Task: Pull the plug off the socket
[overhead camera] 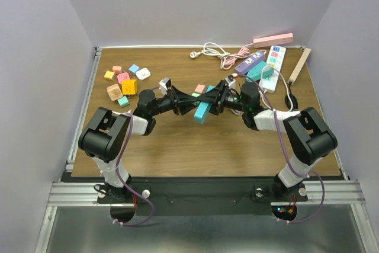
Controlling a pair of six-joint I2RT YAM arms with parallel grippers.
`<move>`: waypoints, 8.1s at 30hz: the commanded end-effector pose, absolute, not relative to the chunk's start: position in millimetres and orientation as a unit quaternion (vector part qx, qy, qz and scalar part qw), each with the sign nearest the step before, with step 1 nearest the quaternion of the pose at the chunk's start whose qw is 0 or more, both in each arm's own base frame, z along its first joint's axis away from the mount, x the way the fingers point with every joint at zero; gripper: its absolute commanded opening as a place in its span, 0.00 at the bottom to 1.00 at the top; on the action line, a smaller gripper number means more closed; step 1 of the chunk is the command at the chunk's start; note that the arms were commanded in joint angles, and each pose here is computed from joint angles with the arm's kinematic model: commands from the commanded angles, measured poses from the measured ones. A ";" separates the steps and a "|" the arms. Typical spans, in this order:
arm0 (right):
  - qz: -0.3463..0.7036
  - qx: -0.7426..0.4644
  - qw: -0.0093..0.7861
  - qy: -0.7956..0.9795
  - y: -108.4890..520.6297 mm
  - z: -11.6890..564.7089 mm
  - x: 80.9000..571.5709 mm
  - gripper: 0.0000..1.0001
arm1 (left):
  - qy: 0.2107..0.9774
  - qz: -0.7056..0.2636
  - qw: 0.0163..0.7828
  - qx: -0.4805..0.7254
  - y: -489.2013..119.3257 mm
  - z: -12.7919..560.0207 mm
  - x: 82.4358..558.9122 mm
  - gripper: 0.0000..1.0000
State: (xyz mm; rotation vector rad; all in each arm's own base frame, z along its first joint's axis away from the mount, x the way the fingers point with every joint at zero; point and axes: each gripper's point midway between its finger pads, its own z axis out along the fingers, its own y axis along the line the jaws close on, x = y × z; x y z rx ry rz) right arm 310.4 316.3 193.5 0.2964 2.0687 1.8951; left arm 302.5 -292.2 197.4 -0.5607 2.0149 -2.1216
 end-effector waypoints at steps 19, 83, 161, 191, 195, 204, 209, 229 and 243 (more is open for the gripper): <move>0.687 0.069 0.190 0.698 293.6 223.8 282.1 0.01 | 0.601 -0.743 0.282 -0.084 -206.5 246.9 313.7 0.00; 0.699 -0.182 0.084 0.686 348.1 254.9 260.4 0.01 | 0.587 -0.765 0.263 0.003 -227.5 273.7 287.3 0.83; 0.698 -0.211 0.016 0.684 359.0 227.5 228.9 0.00 | 0.634 -0.678 0.356 0.109 -245.8 277.9 283.8 0.54; 0.691 -0.151 0.062 0.705 332.2 218.3 262.6 0.00 | 0.663 -0.621 0.417 0.042 -150.0 272.5 312.7 0.00; 0.689 -0.129 0.082 0.708 313.3 221.2 278.8 0.00 | 0.673 -0.599 0.434 0.011 -132.9 264.8 325.2 0.00; 0.686 -0.103 0.122 0.710 291.1 235.0 294.8 0.00 | 0.823 -0.348 0.391 -0.220 -29.9 148.5 396.2 0.15; 0.656 -0.035 0.163 0.736 266.8 233.7 324.1 0.00 | 0.839 -0.303 0.376 -0.250 -9.3 122.9 411.0 0.47; 0.387 0.256 0.398 0.791 106.9 224.9 471.5 0.00 | 0.845 -0.239 0.396 -0.269 6.4 153.1 387.7 0.99; 0.267 0.380 0.409 0.785 45.0 166.1 567.3 0.61 | 0.831 -0.290 0.415 -0.228 -16.2 184.5 368.8 0.99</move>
